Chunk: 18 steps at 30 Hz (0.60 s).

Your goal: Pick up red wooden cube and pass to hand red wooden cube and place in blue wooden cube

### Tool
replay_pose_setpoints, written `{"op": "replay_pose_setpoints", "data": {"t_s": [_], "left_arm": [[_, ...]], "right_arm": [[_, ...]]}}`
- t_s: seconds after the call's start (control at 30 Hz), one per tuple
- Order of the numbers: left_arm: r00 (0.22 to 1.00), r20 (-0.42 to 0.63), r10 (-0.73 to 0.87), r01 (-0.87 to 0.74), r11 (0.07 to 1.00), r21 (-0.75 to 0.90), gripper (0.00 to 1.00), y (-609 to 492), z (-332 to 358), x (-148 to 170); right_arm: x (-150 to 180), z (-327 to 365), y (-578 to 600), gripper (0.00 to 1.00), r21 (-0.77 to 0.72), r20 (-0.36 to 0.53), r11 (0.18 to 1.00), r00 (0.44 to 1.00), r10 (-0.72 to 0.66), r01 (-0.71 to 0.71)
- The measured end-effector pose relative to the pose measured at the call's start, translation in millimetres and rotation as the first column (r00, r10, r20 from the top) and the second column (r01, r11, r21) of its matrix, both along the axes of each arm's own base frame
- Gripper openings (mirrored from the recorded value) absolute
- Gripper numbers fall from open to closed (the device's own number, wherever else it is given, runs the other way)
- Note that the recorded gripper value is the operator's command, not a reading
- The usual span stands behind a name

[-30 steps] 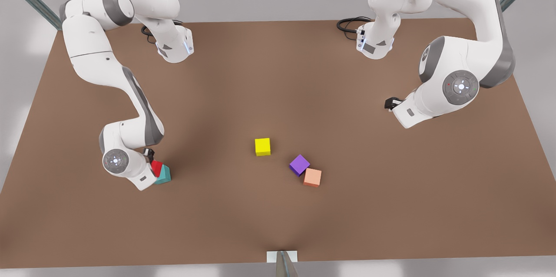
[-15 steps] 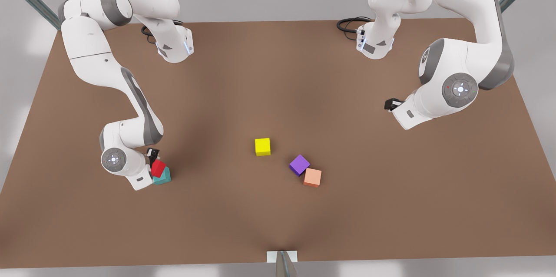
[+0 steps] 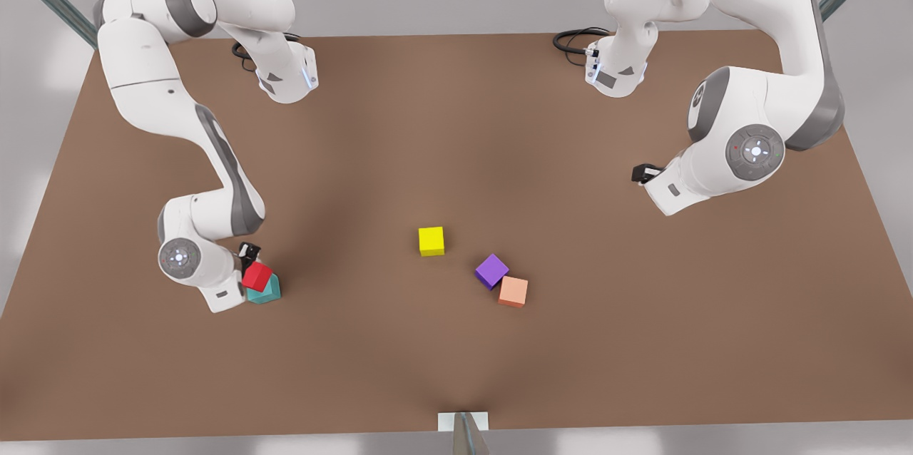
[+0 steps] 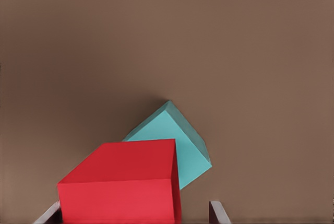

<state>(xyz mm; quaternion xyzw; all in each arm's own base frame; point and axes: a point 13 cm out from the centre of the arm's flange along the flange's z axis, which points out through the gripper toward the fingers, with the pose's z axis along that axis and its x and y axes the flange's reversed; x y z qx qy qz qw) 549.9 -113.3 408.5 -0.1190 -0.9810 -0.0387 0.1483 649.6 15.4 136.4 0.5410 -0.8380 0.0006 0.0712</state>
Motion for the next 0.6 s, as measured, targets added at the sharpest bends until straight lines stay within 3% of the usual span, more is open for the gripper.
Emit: {"op": "replay_pose_setpoints", "data": {"t_s": [0.2,0.33,0.43,0.6], "left_arm": [[1.0,-0.006,0.001,-0.001,1.0,0.001,1.0,0.1,-3.1,0.3],[1.0,-0.007,0.001,-0.001,1.0,0.001,1.0,0.1,-3.4,0.3],[1.0,-0.007,0.002,-0.002,1.0,0.001,1.0,0.1,-3.4,0.3],[1.0,-0.007,0.002,-0.002,1.0,0.001,1.0,0.1,-3.5,0.3]], "right_arm": [[7.5,71.3,5.1,1.0,0.028,0.023,0.997,0.997,-0.069,0.068],[28.3,142.3,-1.4,1.0,0.091,0.037,0.973,0.976,-0.214,0.21],[21.9,156.6,-19.6,1.0,0.087,-0.011,0.919,0.923,-0.385,0.384],[14.4,229.8,-36.9,1.0,0.043,-0.01,0.814,0.815,-0.579,0.579]]}}
